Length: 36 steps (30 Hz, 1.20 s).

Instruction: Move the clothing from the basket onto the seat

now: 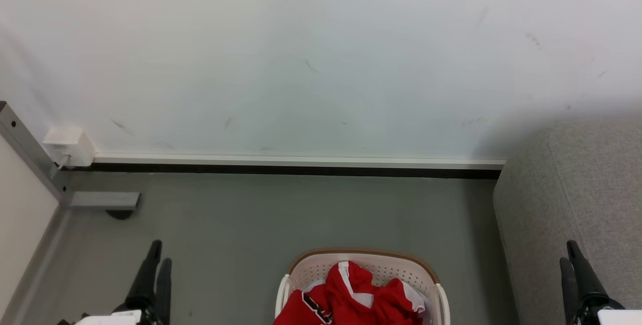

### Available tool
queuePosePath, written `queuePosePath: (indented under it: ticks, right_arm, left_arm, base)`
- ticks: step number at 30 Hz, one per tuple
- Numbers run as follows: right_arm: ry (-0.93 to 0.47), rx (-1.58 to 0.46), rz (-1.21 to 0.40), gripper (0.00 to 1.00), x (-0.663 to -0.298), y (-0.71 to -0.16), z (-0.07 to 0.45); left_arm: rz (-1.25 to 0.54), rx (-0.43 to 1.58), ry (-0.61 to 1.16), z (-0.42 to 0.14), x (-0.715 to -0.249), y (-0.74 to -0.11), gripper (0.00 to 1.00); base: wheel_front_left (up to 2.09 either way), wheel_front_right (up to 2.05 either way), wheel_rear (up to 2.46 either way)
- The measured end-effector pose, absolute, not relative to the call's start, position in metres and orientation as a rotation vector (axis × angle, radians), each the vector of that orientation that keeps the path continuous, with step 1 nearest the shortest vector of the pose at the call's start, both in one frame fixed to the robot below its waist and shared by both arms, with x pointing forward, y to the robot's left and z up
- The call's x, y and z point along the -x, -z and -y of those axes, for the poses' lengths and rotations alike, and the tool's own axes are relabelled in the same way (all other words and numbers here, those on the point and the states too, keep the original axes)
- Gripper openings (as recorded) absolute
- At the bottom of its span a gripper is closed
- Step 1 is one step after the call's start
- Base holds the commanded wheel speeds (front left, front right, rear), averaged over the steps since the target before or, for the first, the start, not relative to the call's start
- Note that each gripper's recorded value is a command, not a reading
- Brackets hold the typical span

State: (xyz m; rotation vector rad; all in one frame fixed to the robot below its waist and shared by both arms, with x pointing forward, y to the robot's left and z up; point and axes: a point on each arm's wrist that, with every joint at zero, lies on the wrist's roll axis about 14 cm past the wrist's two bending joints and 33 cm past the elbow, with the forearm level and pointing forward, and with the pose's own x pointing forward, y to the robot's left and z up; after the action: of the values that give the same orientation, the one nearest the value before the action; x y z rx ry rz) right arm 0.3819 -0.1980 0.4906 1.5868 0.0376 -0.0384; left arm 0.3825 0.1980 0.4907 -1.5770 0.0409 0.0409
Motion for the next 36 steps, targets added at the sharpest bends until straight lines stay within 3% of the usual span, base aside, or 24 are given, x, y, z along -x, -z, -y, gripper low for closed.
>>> queuePosePath:
  ticks: [13, 36]
  right_arm:
    - [0.007, -1.543, -0.034, 1.0, -0.383, -0.498, 0.181]
    - [-0.068, -1.149, 0.008, 1.0, -0.381, -0.519, 0.168]
  left_arm:
    - [0.0, 1.512, -0.073, -0.204, -0.379, -0.493, 1.0]
    - [0.089, 1.067, -0.033, -0.205, -0.379, -0.525, 1.0]
  base:
    - [0.0, 0.0, 0.0]
    - [0.0, 0.0, 0.0]
